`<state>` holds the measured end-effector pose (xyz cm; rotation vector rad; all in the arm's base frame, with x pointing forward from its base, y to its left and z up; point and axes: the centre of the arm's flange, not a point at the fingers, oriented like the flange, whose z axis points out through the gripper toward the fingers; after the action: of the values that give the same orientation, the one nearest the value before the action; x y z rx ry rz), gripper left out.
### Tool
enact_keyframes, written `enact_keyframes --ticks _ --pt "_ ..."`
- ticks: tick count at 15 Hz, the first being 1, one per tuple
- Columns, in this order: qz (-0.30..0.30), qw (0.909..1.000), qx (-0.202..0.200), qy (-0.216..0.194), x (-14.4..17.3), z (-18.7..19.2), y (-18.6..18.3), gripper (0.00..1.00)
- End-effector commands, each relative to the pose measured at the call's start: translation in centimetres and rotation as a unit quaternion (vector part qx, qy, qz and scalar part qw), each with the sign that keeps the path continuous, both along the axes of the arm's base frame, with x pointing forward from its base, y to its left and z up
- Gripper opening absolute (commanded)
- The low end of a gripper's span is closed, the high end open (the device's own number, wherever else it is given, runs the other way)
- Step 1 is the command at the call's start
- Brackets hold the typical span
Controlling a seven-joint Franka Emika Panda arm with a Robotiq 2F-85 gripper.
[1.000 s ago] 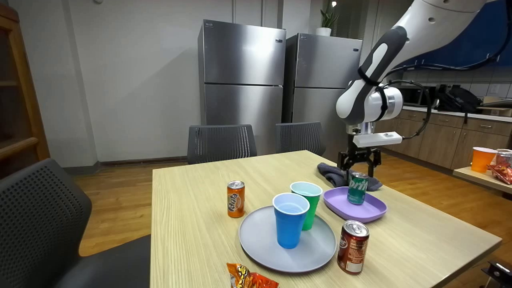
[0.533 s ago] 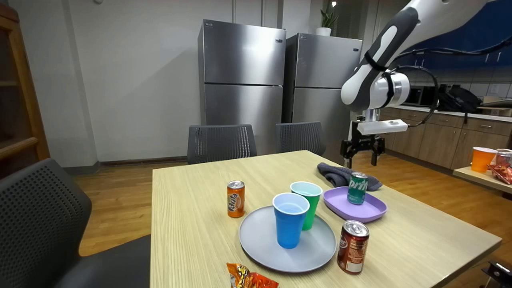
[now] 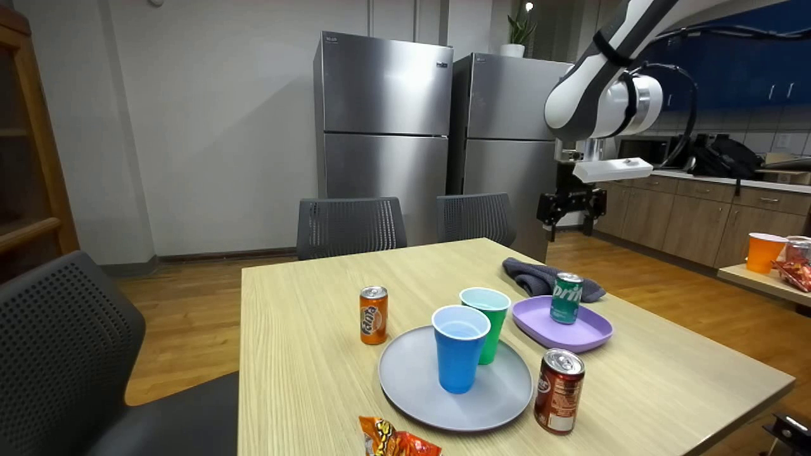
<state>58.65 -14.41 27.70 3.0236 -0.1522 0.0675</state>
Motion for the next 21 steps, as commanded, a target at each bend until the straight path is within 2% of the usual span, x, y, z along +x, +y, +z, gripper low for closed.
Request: enact_keyframes --ticks 1,4,5,14,21 --pt "0.058 0.9982 0.01 0.002 -2.9 2.5 2.6 1.0" --pt "0.101 0.9947 0.014 0.007 -3.9 2.8 4.4 1.0" --pt "0.071 0.9974 0.009 0.001 -1.8 1.7 3.3 1.0" --pt "0.088 0.996 0.012 0.006 -2.7 1.7 4.2 1.0" --pt "0.095 0.995 0.025 -0.021 -6.4 6.4 5.0 1.0"
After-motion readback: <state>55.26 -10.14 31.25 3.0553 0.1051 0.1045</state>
